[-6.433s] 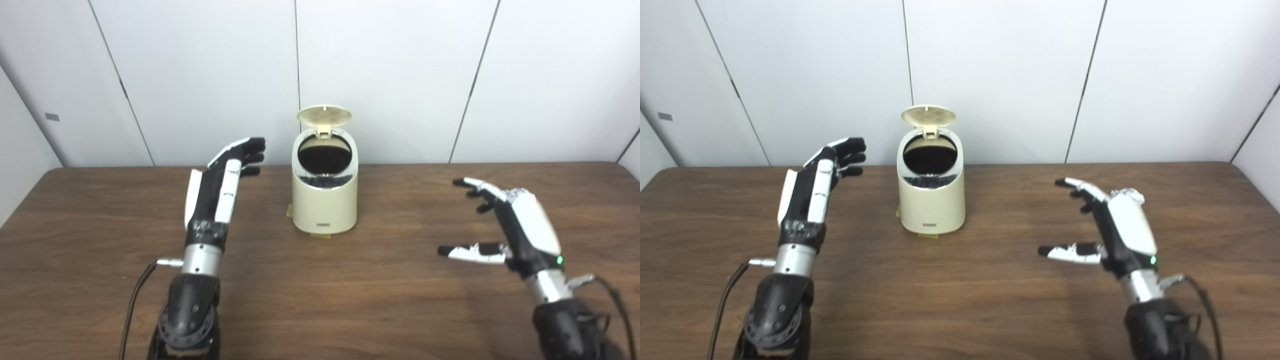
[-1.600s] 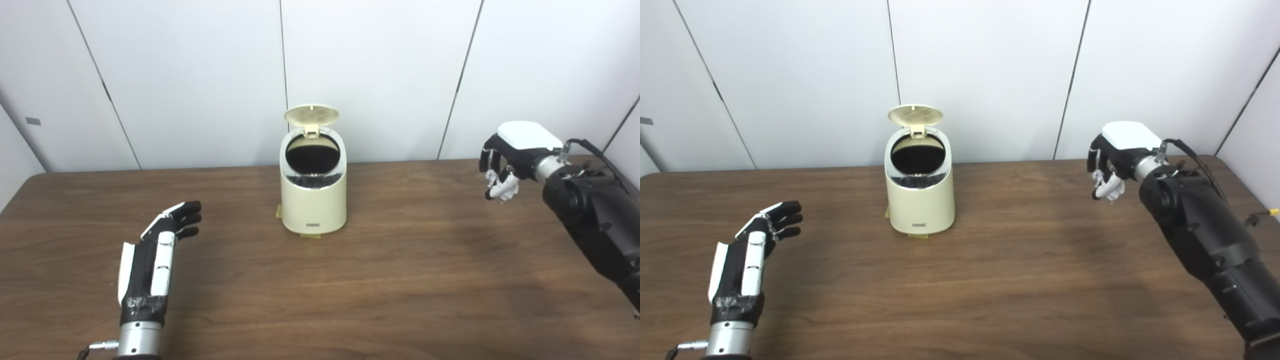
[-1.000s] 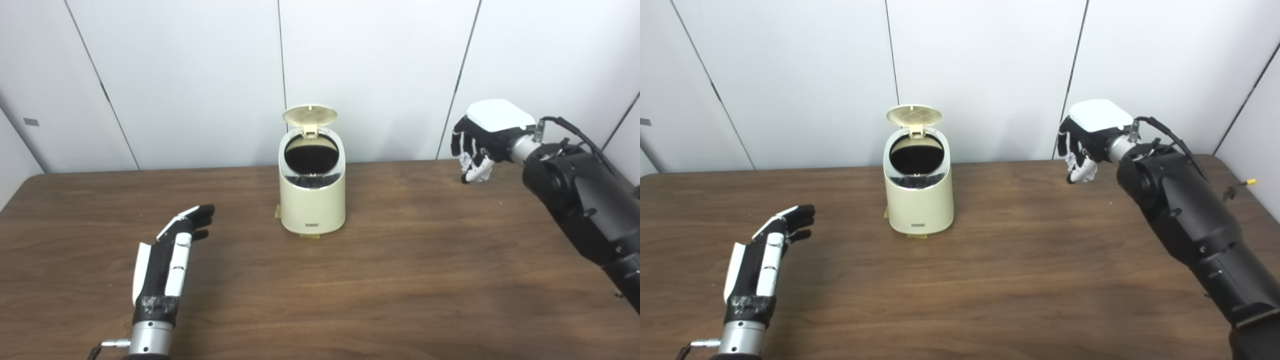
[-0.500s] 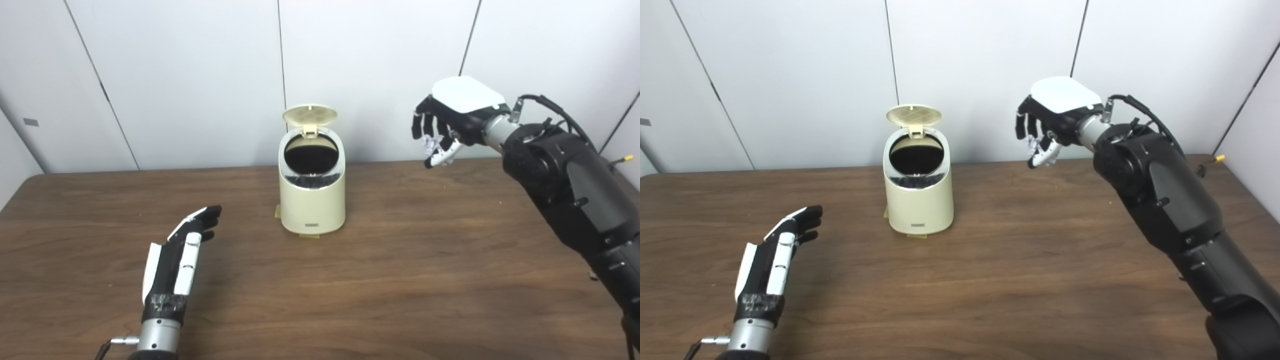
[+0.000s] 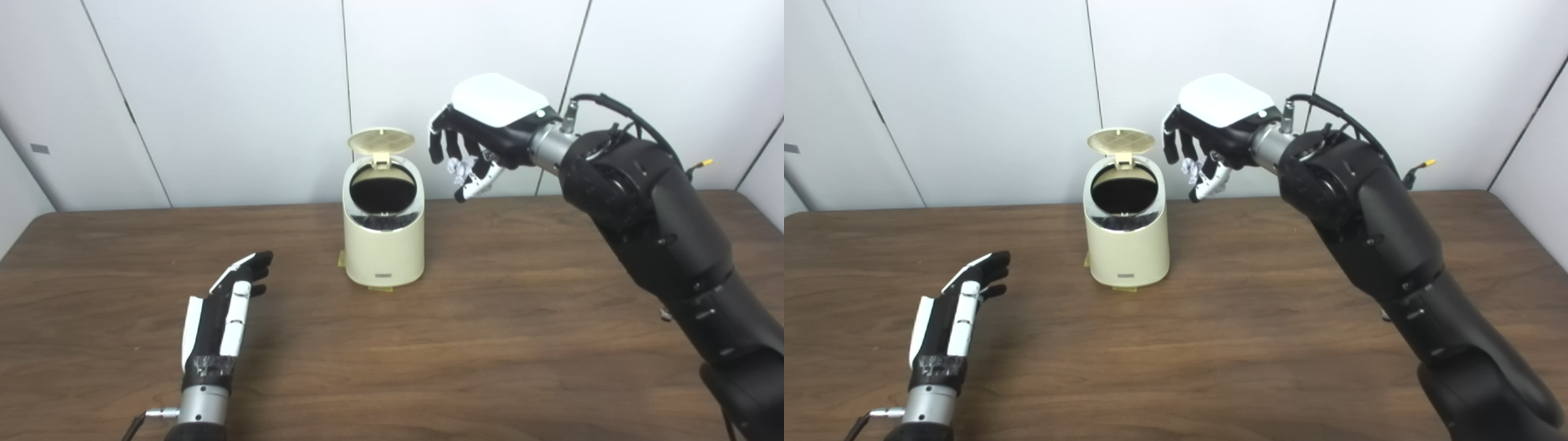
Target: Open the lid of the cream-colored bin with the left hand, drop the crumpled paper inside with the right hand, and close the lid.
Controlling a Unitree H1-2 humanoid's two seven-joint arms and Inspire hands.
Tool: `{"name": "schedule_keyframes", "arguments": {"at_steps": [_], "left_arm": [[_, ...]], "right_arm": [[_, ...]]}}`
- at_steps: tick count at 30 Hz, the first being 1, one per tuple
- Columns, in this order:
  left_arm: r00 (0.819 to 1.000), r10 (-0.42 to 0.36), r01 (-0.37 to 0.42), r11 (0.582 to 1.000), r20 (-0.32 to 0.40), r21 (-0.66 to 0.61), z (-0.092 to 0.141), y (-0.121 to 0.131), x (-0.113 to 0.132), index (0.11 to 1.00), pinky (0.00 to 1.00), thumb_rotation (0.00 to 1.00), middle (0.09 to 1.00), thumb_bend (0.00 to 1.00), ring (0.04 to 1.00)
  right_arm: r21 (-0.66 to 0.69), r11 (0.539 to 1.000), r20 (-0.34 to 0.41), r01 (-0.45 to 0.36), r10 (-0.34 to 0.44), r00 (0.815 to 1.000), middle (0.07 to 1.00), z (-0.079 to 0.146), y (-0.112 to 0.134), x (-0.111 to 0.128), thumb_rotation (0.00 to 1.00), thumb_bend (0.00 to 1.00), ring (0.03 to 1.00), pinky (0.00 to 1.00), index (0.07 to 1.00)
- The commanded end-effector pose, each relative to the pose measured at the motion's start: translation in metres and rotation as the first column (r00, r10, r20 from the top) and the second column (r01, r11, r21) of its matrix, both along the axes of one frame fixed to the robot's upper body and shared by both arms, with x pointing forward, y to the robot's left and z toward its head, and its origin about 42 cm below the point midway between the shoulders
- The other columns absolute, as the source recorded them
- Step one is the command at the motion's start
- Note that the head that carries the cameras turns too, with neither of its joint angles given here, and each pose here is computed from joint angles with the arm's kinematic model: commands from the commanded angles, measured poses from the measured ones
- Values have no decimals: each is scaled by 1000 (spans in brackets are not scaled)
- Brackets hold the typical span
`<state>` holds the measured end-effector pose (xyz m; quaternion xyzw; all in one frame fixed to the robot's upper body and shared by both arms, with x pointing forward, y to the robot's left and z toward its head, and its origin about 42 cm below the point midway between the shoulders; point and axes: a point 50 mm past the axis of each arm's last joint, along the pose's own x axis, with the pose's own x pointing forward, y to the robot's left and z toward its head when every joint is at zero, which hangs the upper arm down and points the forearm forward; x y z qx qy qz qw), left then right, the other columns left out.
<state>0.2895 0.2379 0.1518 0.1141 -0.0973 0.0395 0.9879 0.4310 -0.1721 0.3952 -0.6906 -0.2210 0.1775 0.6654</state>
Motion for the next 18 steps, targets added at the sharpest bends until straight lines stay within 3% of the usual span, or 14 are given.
{"name": "schedule_keyframes", "arguments": {"at_steps": [1, 6, 10, 12, 18], "left_arm": [[995, -16, 15, 1000, 95, 11, 16, -5, 11, 803, 767, 1000, 817, 380, 817], [996, -25, 24, 1000, 89, 9, 13, -8, 12, 809, 772, 1000, 825, 382, 825], [995, -17, 16, 1000, 97, 14, 12, -10, 12, 801, 753, 1000, 815, 375, 811], [995, -20, 18, 1000, 102, 16, 11, -10, 13, 800, 756, 1000, 815, 370, 812], [994, -20, 18, 1000, 105, 20, 12, -15, 12, 801, 749, 1000, 813, 376, 808]], "right_arm": [[12, 1000, 106, -24, 23, 994, 445, 32, 9, -3, 0, 511, 351, 221, 528], [25, 997, 118, -70, 67, 991, 458, 25, 21, -2, 0, 513, 367, 249, 529], [47, 994, 120, -103, 97, 988, 436, 21, 31, -1, 0, 510, 345, 186, 530], [59, 990, 130, -128, 120, 984, 486, 18, 35, 2, 0, 517, 388, 170, 490], [68, 988, 127, -142, 132, 983, 441, 10, 44, 10, 0, 512, 351, 208, 525]]}}
